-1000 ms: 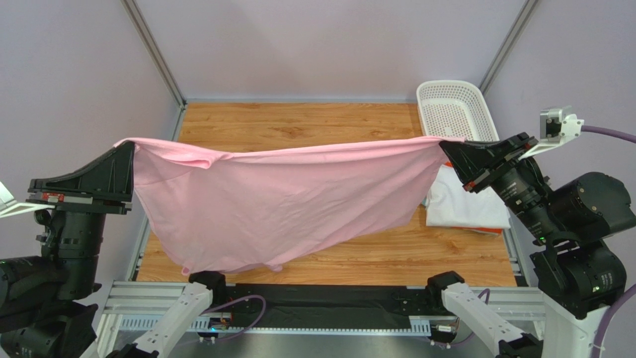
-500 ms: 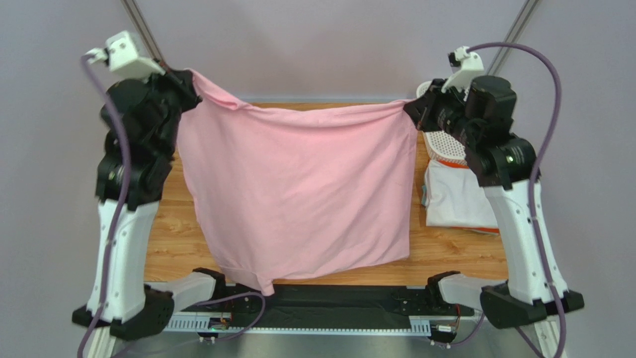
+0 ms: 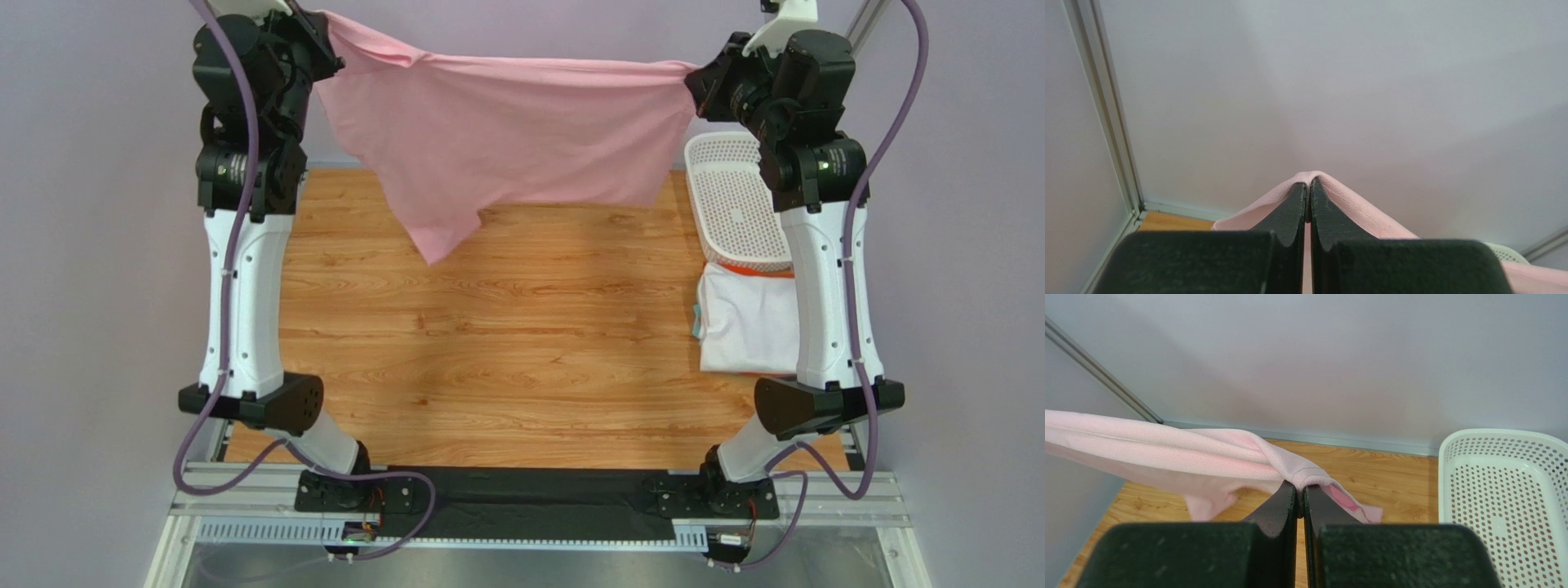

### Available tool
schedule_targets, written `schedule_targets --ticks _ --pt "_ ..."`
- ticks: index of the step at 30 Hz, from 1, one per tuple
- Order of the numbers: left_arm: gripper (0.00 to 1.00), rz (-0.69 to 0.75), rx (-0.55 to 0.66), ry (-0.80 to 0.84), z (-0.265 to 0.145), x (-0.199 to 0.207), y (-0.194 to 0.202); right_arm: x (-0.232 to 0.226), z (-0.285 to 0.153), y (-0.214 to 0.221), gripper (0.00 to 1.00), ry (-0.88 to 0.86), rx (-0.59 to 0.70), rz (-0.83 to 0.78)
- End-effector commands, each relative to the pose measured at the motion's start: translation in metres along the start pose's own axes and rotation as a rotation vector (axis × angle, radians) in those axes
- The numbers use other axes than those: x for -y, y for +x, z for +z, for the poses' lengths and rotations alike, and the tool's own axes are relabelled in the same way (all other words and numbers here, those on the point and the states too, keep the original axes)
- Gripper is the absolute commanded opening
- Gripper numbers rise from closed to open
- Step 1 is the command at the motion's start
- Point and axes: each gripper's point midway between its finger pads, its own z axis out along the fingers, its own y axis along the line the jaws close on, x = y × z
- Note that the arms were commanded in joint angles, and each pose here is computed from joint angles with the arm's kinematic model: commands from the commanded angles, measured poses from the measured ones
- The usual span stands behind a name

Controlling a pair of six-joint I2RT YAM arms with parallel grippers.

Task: Fold and stack the t-shirts
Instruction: Flatten the tshirt out

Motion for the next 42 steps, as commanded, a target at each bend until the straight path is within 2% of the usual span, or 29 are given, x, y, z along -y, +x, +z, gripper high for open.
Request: schedule_targets --ticks 1,2,5,6,7,9,10,11,12,13,14,15,17,18,21,26,31,36,42 --pt "0.0 0.033 0.14 0.028 -0.036 -0.002 -0.044 -0.006 -0.007 0.004 0.0 -0.04 0.006 -0.031" --pt "0.0 0.023 0.18 0.039 -0.052 -0.002 -0.055 -0.004 -0.006 0.013 0.0 -0.04 -0.013 -0.028" --pt "0.0 0.017 0.106 0.027 -0.063 -0.017 -0.002 -0.004 -0.003 0.055 0.0 -0.085 -0.093 -0.014" --pt "0.0 0.01 0.006 0.003 -0.061 -0.029 0.051 -0.004 -0.001 0.082 0.0 -0.108 -0.145 0.003" --pt "0.0 -0.022 0.03 -0.002 -0.08 -0.033 0.049 -0.004 -0.001 0.097 0.0 -0.12 -0.176 0.018" --pt "0.0 -0.057 -0.021 -0.042 -0.094 -0.049 0.087 -0.003 -0.003 0.147 0.0 -0.146 -0.268 0.071" --pt "0.0 -0.112 -0.071 -0.072 -0.11 -0.062 0.127 -0.002 -0.005 0.168 0.0 -0.155 -0.306 0.091" --pt "0.0 -0.14 -0.1 -0.079 -0.118 -0.067 0.148 -0.002 -0.007 0.184 0.0 -0.165 -0.334 0.113" --pt "0.0 -0.146 -0.202 -0.106 -0.13 -0.081 0.204 -0.004 -0.01 0.194 0.0 -0.184 -0.336 0.12" --pt "0.0 -0.175 -0.239 -0.12 -0.14 -0.087 0.226 0.004 -0.015 0.236 0.0 -0.165 -0.419 0.157" --pt "0.0 -0.275 -0.246 -0.114 -0.155 -0.085 0.236 0.005 -0.017 0.252 0.0 -0.166 -0.444 0.174" --pt "0.0 -0.293 -0.337 -0.146 -0.169 -0.097 0.286 0.002 -0.02 0.265 0.0 -0.181 -0.456 0.202" --pt "0.0 -0.399 -0.384 -0.168 -0.191 -0.101 0.317 0.01 -0.03 0.315 0.0 -0.157 -0.541 0.243" --pt "0.0 -0.398 -0.447 -0.201 -0.206 -0.113 0.353 0.016 -0.029 0.328 0.0 -0.136 -0.553 0.245" --pt "0.0 -0.41 -0.533 -0.238 -0.233 -0.125 0.395 0.031 -0.042 0.38 0.0 -0.067 -0.672 0.265" --pt "0.0 -0.445 -0.683 -0.296 -0.27 -0.136 0.445 0.037 -0.068 0.443 0.0 -0.032 -0.791 0.345" --pt "0.0 -0.479 -0.77 -0.458 -0.302 -0.156 0.471 0.044 -0.092 0.466 0.01 0.056 -0.828 0.39" --pt "0.0 -0.51 -0.806 -0.508 -0.32 -0.158 0.473 0.051 -0.125 0.483 0.04 0.172 -0.871 0.445" --pt "0.0 -0.569 -0.814 -0.538 -0.333 -0.156 0.468 0.056 -0.152 0.481 0.07 0.249 -0.883 0.448"
